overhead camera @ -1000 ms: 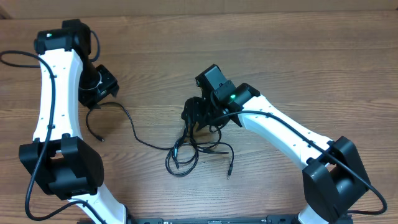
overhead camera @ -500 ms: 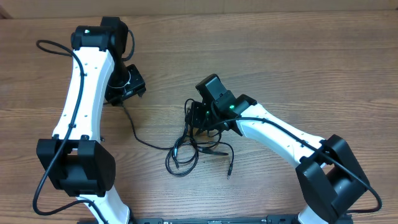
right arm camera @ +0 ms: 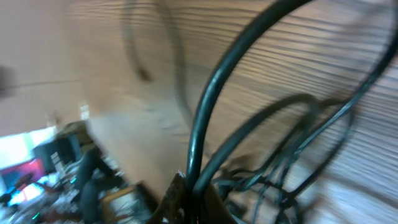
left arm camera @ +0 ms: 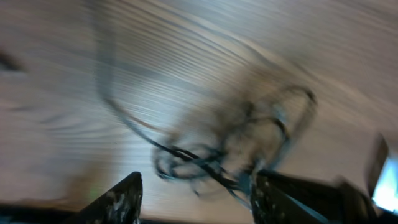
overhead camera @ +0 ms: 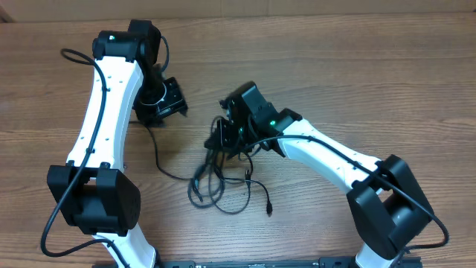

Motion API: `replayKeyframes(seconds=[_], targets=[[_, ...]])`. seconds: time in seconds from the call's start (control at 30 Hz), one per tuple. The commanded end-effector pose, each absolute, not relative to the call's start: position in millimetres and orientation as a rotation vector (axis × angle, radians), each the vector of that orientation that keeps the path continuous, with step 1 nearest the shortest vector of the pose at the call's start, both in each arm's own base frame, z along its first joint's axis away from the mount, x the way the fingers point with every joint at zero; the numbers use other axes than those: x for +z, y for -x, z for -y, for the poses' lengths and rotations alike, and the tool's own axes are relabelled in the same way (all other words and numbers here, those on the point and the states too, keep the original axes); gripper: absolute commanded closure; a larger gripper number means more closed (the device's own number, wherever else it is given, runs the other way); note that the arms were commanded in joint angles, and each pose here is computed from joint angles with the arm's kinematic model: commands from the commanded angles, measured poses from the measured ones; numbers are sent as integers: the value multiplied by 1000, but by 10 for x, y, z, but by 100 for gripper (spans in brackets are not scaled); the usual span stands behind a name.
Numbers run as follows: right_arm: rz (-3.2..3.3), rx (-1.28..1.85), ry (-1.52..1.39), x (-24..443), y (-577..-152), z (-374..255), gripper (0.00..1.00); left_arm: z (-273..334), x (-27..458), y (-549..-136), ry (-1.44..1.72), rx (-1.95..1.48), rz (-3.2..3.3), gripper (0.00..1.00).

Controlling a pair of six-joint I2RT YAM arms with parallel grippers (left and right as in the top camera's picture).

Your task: Untangle cables

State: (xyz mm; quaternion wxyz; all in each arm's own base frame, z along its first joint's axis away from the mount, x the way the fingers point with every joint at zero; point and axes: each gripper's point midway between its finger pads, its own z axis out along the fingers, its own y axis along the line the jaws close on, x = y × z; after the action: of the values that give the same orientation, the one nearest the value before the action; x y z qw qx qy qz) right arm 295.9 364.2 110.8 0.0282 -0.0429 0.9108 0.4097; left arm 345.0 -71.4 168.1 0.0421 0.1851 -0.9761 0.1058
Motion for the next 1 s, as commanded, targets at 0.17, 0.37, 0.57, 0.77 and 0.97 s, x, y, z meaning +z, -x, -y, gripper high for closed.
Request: replayKeyframes(seconds=[0.17,0.37,0.57,0.77,0.97], targets=[[-2543,1529,418,2309,-2713,-3708,96,1180,1980,-3448,-250,911,2902,46],[-2523,1492,548,2275,-2626,-3660,96,1309,2095,-3349,-146,1054,2834,44],[-2549,1472,647,2187,-2500,-3597,96,1407,2237,-3340,-23,1235,2793,46],[-2368,1635,807,2456,-2422,-3724,96,1366,2195,-3334,-63,1180,2802,48],[-2367,1634,807,2456,-2425,-3725,96,1336,2163,-3332,-89,1140,2810,63]])
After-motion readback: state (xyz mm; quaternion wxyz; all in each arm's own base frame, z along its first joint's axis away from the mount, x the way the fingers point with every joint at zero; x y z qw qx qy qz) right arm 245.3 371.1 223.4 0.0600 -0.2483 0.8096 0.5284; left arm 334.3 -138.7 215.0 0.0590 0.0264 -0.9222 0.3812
